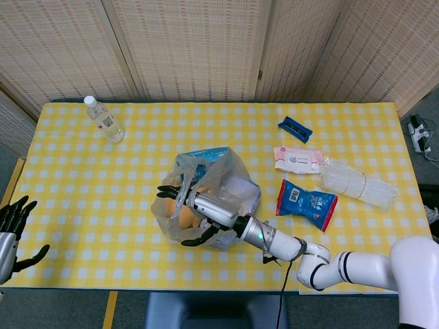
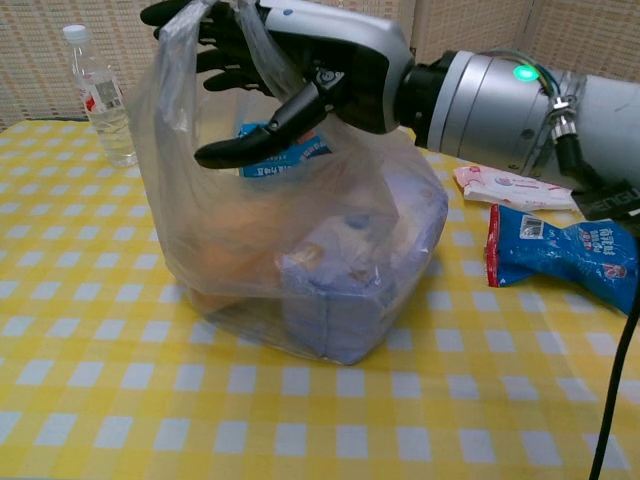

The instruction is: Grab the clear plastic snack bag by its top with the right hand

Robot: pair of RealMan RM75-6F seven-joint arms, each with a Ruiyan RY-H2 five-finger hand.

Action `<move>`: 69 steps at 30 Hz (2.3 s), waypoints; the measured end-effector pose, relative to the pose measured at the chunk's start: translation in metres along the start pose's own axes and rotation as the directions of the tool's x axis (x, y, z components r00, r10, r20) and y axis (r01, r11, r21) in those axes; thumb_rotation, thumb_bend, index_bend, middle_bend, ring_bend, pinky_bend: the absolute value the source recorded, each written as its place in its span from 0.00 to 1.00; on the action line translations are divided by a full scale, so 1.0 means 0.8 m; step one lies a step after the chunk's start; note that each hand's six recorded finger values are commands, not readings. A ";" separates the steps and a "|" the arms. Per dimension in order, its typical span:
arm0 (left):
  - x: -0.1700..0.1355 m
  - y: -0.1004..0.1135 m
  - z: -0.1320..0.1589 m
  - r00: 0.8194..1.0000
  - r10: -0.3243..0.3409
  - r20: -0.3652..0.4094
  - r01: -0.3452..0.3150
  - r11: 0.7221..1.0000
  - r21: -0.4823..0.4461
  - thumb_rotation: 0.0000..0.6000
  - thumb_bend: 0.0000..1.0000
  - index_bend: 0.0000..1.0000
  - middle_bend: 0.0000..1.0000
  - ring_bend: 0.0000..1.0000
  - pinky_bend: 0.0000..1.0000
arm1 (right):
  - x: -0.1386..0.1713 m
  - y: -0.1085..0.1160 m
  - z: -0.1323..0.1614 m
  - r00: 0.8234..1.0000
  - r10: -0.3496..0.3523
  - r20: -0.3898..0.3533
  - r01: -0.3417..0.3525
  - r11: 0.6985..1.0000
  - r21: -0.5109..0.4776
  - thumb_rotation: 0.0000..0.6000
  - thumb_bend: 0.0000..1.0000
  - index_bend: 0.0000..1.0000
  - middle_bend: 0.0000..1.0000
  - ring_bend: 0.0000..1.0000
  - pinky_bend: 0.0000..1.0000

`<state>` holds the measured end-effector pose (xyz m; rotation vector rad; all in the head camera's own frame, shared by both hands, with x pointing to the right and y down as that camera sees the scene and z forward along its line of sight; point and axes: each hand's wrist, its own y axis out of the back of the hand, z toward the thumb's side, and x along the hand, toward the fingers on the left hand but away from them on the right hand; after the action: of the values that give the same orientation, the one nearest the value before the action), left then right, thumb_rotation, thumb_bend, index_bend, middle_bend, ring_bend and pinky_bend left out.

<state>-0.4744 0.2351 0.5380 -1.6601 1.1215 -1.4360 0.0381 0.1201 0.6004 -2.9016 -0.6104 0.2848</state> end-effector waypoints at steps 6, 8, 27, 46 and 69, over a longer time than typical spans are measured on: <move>0.000 0.002 -0.001 1.000 0.002 0.001 -0.002 1.000 -0.007 1.00 0.29 0.00 0.05 0.00 0.00 | -0.012 -0.003 0.003 0.999 -0.008 -0.040 0.008 1.000 0.009 1.00 0.24 0.00 0.00 0.03 0.00; -0.001 0.003 -0.002 1.000 0.003 0.001 -0.003 1.000 -0.009 1.00 0.29 0.00 0.05 0.00 0.00 | -0.013 -0.004 0.005 0.998 -0.015 -0.057 0.015 1.000 0.006 1.00 0.24 0.00 0.00 0.03 0.00; 0.000 0.007 -0.004 1.000 0.007 -0.004 -0.007 1.000 -0.019 1.00 0.29 0.00 0.05 0.00 0.00 | -0.033 0.006 0.025 0.980 -0.100 -0.172 0.072 0.984 -0.160 1.00 0.24 0.00 0.00 0.20 0.00; -0.002 0.014 -0.005 1.000 0.017 -0.001 -0.017 0.999 -0.036 1.00 0.28 0.00 0.05 0.00 0.00 | -0.082 0.003 0.033 0.978 -0.125 -0.168 0.045 0.909 -0.414 1.00 0.24 0.00 0.04 0.16 0.00; -0.008 0.024 -0.013 0.999 0.035 -0.009 -0.036 0.998 -0.058 1.00 0.28 0.00 0.05 0.00 0.00 | -0.127 0.009 0.042 0.973 -0.229 -0.039 0.103 0.577 -0.810 1.00 0.38 0.57 0.61 0.63 0.75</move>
<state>-0.4880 0.2334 0.5199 -1.6675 1.2024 -1.4008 -0.0577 0.0757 0.5816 -3.6093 -1.2629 -0.3396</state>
